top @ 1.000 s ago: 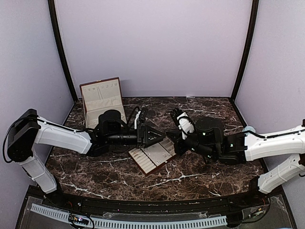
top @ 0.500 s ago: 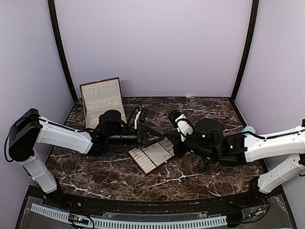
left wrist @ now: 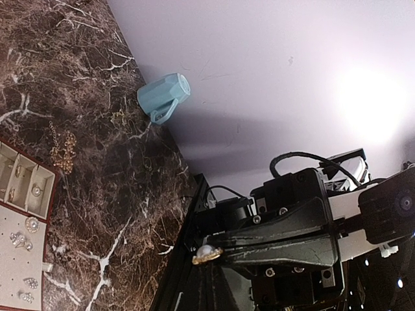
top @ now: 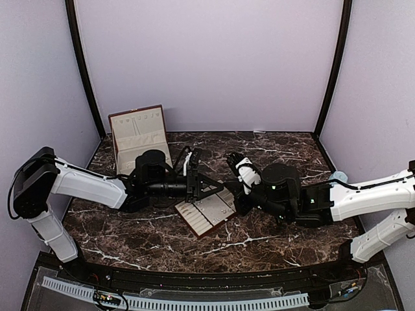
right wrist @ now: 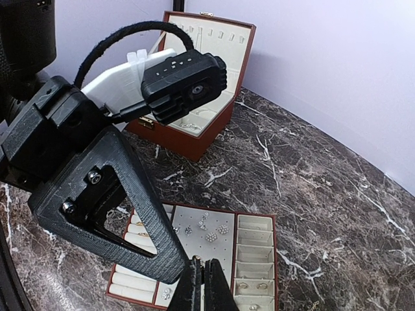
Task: Organize the mixed jewelry
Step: Pass from the right arm to the left, then pass from the left arm to the right
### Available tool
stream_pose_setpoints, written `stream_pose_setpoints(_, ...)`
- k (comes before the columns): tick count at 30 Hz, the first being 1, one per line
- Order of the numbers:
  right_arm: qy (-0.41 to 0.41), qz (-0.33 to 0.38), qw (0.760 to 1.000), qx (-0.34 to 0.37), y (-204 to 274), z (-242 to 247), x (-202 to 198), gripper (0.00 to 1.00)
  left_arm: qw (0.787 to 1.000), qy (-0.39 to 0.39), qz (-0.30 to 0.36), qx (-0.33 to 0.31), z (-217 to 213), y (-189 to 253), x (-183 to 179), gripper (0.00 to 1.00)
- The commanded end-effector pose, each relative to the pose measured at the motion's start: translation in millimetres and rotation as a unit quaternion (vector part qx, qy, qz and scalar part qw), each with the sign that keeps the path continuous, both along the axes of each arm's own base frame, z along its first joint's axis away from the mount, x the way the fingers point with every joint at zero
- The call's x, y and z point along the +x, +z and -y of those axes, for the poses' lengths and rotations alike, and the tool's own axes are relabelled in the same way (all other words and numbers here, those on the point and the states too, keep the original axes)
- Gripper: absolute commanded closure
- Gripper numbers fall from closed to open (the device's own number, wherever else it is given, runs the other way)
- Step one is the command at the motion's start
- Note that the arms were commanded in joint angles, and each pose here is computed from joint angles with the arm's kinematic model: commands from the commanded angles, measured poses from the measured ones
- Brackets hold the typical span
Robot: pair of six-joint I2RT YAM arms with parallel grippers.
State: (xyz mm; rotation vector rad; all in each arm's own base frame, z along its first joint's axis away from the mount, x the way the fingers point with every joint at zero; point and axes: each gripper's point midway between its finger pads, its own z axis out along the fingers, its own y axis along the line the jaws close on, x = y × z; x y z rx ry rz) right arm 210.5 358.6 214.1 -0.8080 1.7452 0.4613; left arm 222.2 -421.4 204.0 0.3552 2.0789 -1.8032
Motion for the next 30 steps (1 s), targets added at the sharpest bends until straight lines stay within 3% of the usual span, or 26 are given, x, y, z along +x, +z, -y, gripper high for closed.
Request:
stream_pose_setpoints(1,-0.003,0.014,0.999,0.034,22.6,-6.7,-0.4,1.00,1.000,0.005,0.018,-0.012,-2.2,8.6,2.3,1.00)
stream_pose_setpoints(7,-0.020,0.006,0.998,0.055,26.5,4.8,-0.8,0.61,0.998,0.037,0.051,-0.004,-10.8,11.0,10.6,1.00)
stream_pose_setpoints(12,-0.030,-0.008,0.996,0.086,32.2,19.5,-2.9,0.44,0.992,0.076,0.094,0.024,-25.1,8.8,20.0,1.00)
stream_pose_setpoints(18,-0.016,-0.066,0.986,0.149,34.0,28.3,0.6,0.38,0.970,0.122,0.202,0.062,-41.7,15.3,33.3,1.00)
stream_pose_setpoints(21,0.005,-0.118,0.975,0.188,32.3,30.9,5.2,0.37,0.947,0.140,0.280,0.076,-50.8,22.7,36.9,1.00)
stream_pose_setpoints(26,0.055,-0.225,0.943,0.240,24.0,31.3,11.1,0.39,0.909,0.122,0.394,0.062,-58.5,31.6,22.6,1.00)
stream_pose_setpoints(30,0.118,-0.298,0.910,0.263,17.8,17.2,2.6,0.42,0.894,0.086,0.438,0.051,-53.6,36.7,9.9,1.00)
